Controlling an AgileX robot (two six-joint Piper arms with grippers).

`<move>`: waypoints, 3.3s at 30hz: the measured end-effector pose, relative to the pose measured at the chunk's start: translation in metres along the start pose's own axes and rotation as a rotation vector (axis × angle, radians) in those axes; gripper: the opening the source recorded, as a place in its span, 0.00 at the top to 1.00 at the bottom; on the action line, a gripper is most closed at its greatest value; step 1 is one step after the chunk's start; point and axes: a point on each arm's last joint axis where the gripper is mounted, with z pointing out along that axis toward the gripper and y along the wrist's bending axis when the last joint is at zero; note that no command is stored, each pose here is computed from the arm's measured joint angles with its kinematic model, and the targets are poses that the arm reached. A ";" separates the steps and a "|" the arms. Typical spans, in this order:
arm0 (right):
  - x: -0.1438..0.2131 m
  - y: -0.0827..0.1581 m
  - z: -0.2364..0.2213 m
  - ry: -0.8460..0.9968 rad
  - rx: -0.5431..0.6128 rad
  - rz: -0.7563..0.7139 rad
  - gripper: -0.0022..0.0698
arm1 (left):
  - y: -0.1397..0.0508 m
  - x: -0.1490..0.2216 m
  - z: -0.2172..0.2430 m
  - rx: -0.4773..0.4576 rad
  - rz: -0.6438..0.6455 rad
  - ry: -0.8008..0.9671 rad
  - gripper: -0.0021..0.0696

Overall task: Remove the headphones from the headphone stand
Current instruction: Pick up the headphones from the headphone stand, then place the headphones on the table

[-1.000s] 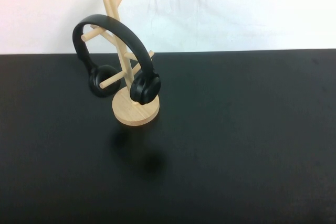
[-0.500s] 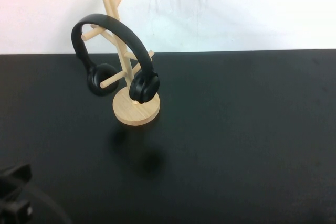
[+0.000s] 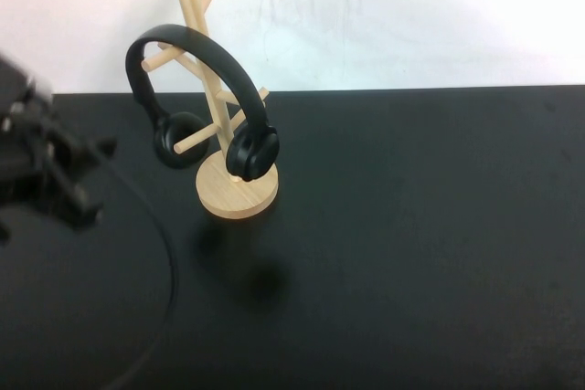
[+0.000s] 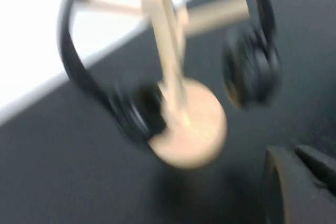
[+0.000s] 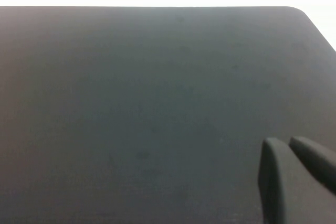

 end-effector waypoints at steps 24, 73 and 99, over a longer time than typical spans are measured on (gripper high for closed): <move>0.000 0.000 0.000 0.000 0.000 0.000 0.98 | 0.086 0.017 0.147 -0.179 0.485 0.018 0.22; 0.000 0.000 0.000 0.000 0.000 0.000 0.98 | 0.111 -0.020 0.187 -0.101 0.433 -0.201 0.88; 0.000 0.000 0.000 0.000 0.000 0.000 0.98 | 0.071 -0.075 0.052 0.058 0.032 -0.004 0.88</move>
